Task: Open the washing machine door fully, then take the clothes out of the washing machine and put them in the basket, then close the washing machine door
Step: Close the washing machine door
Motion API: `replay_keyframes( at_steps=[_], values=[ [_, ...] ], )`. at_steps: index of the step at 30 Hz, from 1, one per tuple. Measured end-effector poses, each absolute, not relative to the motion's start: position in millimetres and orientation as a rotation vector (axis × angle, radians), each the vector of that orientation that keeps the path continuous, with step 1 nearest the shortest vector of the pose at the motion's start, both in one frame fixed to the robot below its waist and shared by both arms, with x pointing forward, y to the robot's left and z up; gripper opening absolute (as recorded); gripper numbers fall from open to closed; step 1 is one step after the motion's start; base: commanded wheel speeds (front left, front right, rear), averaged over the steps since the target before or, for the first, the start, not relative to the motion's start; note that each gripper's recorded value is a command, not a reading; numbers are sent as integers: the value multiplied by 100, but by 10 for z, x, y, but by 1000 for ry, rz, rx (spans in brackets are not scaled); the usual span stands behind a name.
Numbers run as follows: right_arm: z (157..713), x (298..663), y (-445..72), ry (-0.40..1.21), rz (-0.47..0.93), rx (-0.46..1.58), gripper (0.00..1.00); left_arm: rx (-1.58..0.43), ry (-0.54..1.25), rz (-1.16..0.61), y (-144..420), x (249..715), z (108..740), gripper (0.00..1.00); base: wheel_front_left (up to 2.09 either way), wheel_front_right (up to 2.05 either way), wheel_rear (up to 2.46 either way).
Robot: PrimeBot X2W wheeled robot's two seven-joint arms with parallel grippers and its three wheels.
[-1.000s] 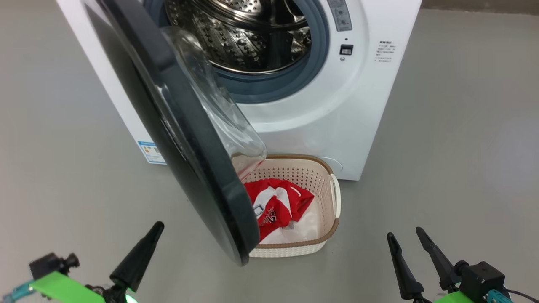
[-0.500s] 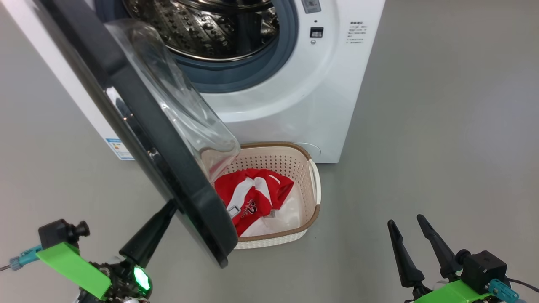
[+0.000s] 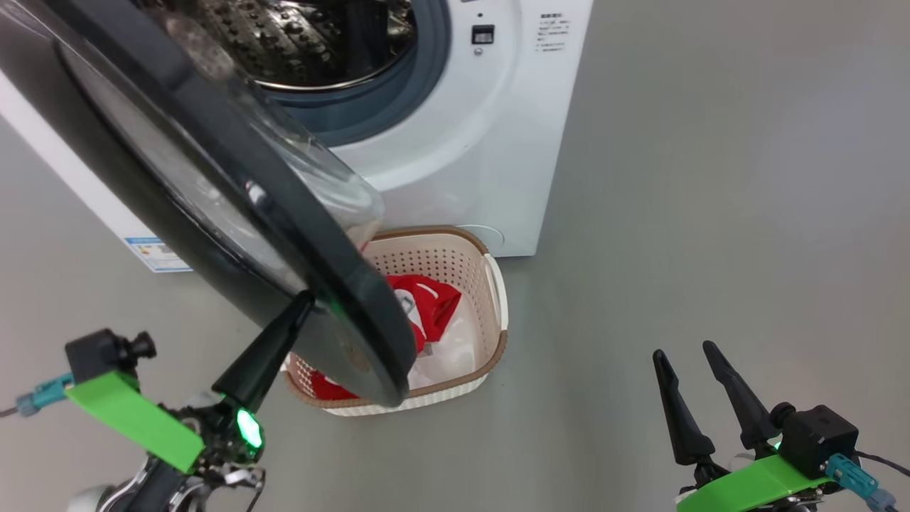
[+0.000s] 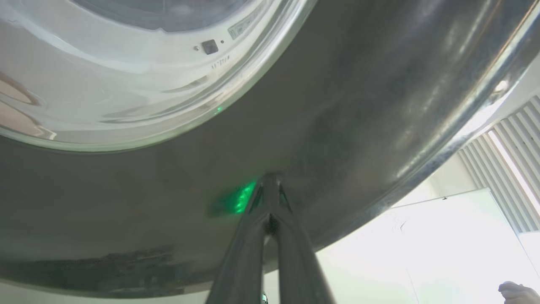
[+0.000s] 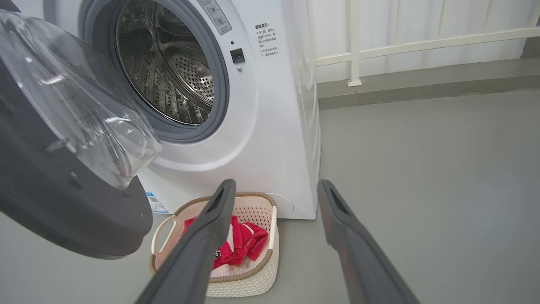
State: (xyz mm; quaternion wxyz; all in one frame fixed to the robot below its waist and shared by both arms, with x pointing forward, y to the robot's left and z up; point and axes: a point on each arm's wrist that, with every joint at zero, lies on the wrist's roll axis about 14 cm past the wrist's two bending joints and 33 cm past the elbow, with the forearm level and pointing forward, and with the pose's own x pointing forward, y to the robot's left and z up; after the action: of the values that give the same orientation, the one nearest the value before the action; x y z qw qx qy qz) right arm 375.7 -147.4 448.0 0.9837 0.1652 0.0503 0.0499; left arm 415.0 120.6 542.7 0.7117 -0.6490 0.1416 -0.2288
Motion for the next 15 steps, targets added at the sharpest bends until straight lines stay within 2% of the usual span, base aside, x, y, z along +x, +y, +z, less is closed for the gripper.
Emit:
replay_keyframes(
  at_steps=[15],
  values=[
    [4439,3766,-1778,99,1,331,100,-1383,301,-602,591,4777,5604,0,0,0,0]
  ],
)
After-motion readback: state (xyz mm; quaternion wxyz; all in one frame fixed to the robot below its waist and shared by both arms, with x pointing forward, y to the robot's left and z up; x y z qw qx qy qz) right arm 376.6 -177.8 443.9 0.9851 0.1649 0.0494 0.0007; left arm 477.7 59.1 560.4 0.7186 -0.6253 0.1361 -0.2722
